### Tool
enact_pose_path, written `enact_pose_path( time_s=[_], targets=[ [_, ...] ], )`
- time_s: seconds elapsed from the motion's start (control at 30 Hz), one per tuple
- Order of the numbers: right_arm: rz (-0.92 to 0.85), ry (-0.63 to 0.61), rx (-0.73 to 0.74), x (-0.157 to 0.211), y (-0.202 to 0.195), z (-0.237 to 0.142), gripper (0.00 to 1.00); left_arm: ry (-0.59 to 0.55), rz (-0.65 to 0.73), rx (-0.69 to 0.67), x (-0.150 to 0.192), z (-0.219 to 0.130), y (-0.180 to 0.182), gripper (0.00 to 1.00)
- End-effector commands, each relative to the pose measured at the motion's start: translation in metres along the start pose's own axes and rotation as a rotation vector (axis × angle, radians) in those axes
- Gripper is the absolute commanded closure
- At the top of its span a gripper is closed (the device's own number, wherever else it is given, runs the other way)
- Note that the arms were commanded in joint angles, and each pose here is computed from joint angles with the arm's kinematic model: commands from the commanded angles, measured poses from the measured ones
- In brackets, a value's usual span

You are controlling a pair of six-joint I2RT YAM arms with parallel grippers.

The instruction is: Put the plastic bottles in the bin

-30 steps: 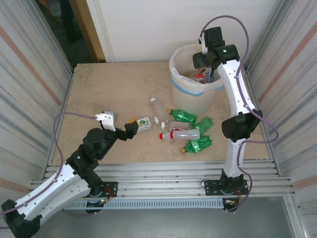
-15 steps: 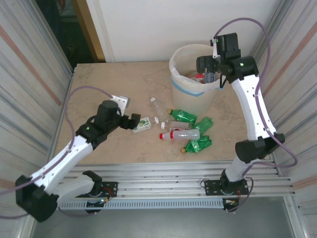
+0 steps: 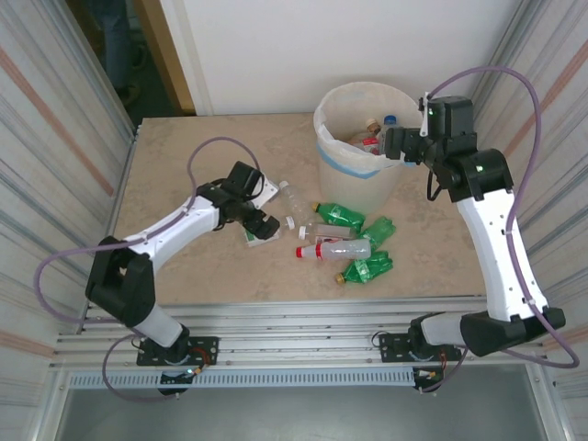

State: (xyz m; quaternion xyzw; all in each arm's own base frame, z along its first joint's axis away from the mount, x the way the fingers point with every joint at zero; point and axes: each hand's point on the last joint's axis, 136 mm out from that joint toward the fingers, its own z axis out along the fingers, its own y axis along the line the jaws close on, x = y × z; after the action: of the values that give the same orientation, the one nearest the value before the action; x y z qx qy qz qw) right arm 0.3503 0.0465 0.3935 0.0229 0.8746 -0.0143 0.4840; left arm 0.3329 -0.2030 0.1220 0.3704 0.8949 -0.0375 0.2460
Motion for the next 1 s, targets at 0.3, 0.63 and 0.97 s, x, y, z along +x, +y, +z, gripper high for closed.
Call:
enact_pose_path(
  time_s=[0.3, 0.63, 0.97],
  targets=[
    [0.096, -0.055, 0.015, 0.000, -0.014, -0.010, 0.02, 0.168, 0.118, 0.041, 0.011, 0.040, 0.001, 0.01],
    [0.113, -0.068, 0.013, -0.001, -0.019, -0.012, 0.02, 0.300, 0.165, 0.038, 0.028, 0.071, -0.006, 0.01],
    [0.129, -0.074, 0.001, 0.000, -0.021, -0.015, 0.02, 0.372, 0.165, 0.047, 0.049, 0.081, -0.009, 0.05]
  ],
)
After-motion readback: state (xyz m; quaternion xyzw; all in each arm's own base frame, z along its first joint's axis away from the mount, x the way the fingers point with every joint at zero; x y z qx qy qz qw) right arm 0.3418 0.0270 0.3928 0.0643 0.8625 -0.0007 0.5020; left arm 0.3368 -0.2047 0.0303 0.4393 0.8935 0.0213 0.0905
